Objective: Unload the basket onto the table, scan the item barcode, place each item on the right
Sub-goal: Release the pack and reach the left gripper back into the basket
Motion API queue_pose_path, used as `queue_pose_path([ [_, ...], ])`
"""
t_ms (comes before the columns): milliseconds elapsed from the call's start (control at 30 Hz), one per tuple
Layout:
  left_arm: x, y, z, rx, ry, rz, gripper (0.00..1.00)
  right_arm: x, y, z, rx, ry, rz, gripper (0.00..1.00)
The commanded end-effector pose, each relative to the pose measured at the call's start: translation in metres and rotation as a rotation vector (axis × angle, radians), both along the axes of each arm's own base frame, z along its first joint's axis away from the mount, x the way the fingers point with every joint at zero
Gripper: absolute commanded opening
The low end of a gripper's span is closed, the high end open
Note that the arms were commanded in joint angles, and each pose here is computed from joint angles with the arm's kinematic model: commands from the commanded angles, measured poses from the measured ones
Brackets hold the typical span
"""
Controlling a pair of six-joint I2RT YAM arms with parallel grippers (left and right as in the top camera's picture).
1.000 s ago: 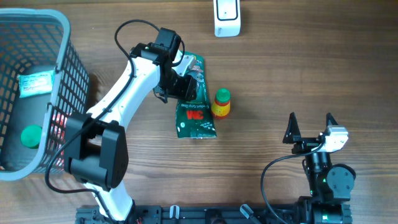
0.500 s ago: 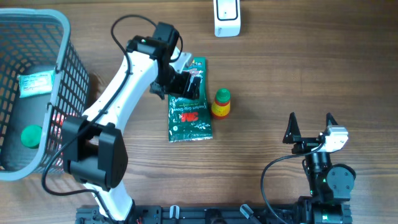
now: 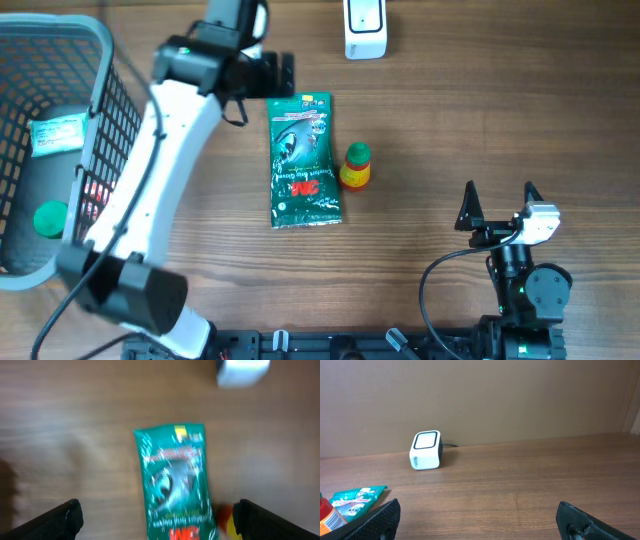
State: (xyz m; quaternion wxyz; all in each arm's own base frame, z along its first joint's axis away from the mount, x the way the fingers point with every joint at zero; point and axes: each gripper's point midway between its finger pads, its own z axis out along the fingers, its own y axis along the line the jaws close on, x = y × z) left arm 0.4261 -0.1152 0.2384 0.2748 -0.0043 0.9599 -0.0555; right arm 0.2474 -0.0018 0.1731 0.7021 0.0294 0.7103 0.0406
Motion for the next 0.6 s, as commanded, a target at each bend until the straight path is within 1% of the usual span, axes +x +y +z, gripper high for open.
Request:
queue_pose_path([
  [0, 0.008, 0.047, 0.049, -0.088, -0.137, 0.266, 1.00, 0.000, -0.003, 0.000, -0.018, -0.005, -0.016, 0.99],
  [167, 0.009, 0.110, 0.076, -0.185, -0.220, 0.509, 1.00, 0.000, -0.003, 0.000, -0.018, -0.005, -0.016, 1.00],
  [333, -0.005, 0.183, 0.095, -0.245, -0.283, 0.747, 1.00, 0.000, -0.003, 0.000, -0.018, -0.005, -0.016, 1.00],
  [433, -0.016, 0.217, 0.103, -0.255, -0.312, 0.818, 1.00, 0.000, -0.003, 0.000, -0.018, -0.005, -0.016, 1.00],
  [567, -0.035, 0.261, 0.107, -0.236, -0.336, 0.927, 1.00, 0.000, -0.003, 0.000, -0.018, -0.005, -0.016, 1.00],
])
